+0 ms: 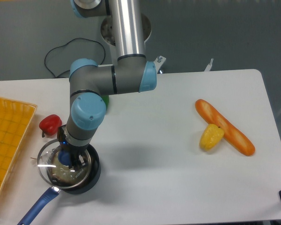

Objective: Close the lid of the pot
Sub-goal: 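Press and adjust the lid by its knob to seat it on the pan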

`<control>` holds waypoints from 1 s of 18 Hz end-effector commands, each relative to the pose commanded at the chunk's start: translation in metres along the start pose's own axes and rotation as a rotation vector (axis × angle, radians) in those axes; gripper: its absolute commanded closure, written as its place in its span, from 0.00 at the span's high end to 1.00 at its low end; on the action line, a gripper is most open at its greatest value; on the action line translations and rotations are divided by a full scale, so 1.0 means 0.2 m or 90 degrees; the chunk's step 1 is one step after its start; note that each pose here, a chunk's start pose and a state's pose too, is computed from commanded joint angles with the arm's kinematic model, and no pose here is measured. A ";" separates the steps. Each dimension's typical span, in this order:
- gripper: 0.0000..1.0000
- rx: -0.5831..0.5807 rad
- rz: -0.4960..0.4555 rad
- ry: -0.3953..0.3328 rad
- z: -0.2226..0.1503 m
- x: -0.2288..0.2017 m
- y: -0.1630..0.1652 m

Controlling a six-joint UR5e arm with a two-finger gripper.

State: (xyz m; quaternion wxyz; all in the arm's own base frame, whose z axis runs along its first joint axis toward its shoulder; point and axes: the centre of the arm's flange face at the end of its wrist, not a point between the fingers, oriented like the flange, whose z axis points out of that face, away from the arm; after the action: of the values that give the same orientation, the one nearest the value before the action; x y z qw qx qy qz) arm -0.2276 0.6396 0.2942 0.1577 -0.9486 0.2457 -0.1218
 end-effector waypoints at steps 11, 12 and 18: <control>0.51 -0.003 -0.002 0.001 0.02 -0.02 0.00; 0.51 -0.003 -0.002 0.001 0.02 -0.02 0.00; 0.51 -0.003 0.000 -0.001 0.01 -0.02 0.00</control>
State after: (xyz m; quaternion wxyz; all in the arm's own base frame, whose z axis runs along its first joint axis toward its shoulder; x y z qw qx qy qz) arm -0.2304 0.6429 0.2909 0.1555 -0.9491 0.2457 -0.1208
